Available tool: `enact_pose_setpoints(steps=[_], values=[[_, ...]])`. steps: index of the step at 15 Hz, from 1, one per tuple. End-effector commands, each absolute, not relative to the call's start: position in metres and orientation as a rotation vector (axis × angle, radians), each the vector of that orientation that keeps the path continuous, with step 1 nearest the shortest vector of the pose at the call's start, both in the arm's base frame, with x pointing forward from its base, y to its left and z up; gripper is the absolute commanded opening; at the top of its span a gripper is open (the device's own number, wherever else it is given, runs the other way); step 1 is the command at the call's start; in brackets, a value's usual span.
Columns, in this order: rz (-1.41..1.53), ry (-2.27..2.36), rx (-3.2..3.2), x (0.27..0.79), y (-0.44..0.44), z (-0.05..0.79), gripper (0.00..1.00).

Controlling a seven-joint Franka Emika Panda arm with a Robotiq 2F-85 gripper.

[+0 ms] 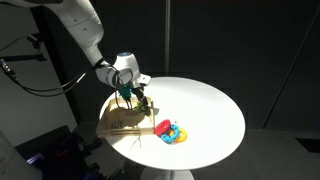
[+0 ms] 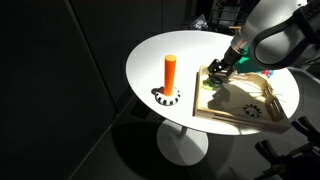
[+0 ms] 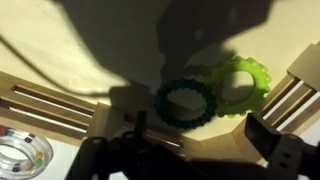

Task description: Pick up the dark green ring and put it on the table

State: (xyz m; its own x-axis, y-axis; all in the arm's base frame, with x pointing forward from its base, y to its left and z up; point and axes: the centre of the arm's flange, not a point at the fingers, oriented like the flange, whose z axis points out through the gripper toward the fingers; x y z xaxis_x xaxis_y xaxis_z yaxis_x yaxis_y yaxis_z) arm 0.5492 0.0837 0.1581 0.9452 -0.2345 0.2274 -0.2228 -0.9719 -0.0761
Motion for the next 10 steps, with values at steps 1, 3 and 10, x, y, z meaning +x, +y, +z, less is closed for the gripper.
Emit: enact_pose_setpoints(steps=[1, 3, 10], values=[[-0.367, 0.333, -3.046, 0.5579, 0.086, 0.1467, 0.81], [-0.357, 0.331, -3.049, 0.5579, 0.0865, 0.1422, 0.66], [-0.37, 0.338, -3.06, 0.5628, 0.0859, 0.1455, 0.09]])
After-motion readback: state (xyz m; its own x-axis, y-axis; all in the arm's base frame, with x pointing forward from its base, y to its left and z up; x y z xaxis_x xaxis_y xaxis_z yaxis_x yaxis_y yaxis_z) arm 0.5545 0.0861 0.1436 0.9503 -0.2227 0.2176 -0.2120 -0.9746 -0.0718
